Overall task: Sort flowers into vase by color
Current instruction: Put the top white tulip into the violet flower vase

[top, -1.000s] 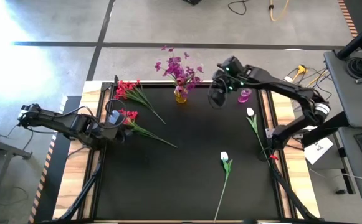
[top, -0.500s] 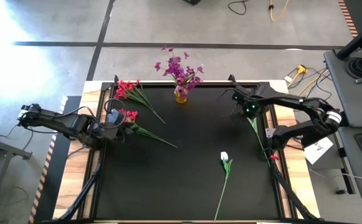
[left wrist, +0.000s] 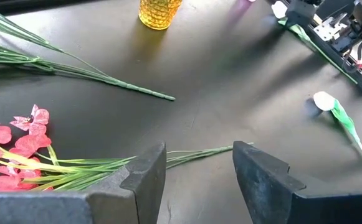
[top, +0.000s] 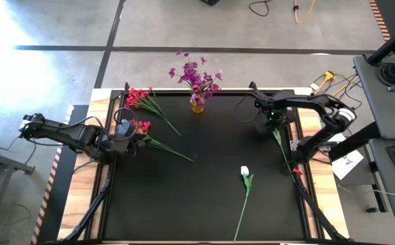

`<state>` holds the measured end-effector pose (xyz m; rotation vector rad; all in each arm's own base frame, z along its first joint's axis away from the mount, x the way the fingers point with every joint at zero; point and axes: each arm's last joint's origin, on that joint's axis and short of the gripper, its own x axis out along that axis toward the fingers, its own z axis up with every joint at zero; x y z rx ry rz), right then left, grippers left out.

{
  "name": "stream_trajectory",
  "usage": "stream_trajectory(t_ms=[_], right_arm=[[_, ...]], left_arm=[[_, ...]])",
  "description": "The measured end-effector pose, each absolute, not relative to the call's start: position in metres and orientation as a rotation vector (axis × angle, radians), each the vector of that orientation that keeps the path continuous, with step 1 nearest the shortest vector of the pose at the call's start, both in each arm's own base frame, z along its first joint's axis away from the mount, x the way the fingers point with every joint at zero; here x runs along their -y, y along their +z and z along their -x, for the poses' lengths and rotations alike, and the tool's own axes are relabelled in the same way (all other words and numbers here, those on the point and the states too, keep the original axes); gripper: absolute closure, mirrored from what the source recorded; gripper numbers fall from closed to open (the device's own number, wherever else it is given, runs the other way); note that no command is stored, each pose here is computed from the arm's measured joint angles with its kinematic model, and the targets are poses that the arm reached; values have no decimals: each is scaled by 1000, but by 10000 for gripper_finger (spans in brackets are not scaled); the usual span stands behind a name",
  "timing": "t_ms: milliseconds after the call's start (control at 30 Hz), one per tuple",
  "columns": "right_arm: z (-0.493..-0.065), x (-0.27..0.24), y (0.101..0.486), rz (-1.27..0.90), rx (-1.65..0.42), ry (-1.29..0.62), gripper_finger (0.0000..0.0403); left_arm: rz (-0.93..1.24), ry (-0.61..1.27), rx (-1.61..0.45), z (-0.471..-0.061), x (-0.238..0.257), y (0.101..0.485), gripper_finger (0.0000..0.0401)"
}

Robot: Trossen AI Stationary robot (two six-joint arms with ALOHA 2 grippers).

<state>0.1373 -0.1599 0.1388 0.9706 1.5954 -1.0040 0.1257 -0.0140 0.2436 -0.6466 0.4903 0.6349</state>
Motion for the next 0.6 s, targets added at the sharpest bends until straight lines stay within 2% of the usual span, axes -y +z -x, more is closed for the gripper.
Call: stream_trajectory(t_ms=[167, 333, 500, 600], right_arm=[[-141, 163, 130, -972, -1620, -954, 290], [-141, 161, 143, -976, -1499, -963, 377], [-139, 158, 190, -922, -1214, -971, 388], [-140, 161, 238, -805, -919, -972, 389]], left_arm=[[648, 633, -492, -126, 14, 244, 231], [657, 615, -505, -126, 15, 243, 231], [660, 596, -505, -127, 15, 244, 231], [661, 564, -500, -131, 17, 245, 231]])
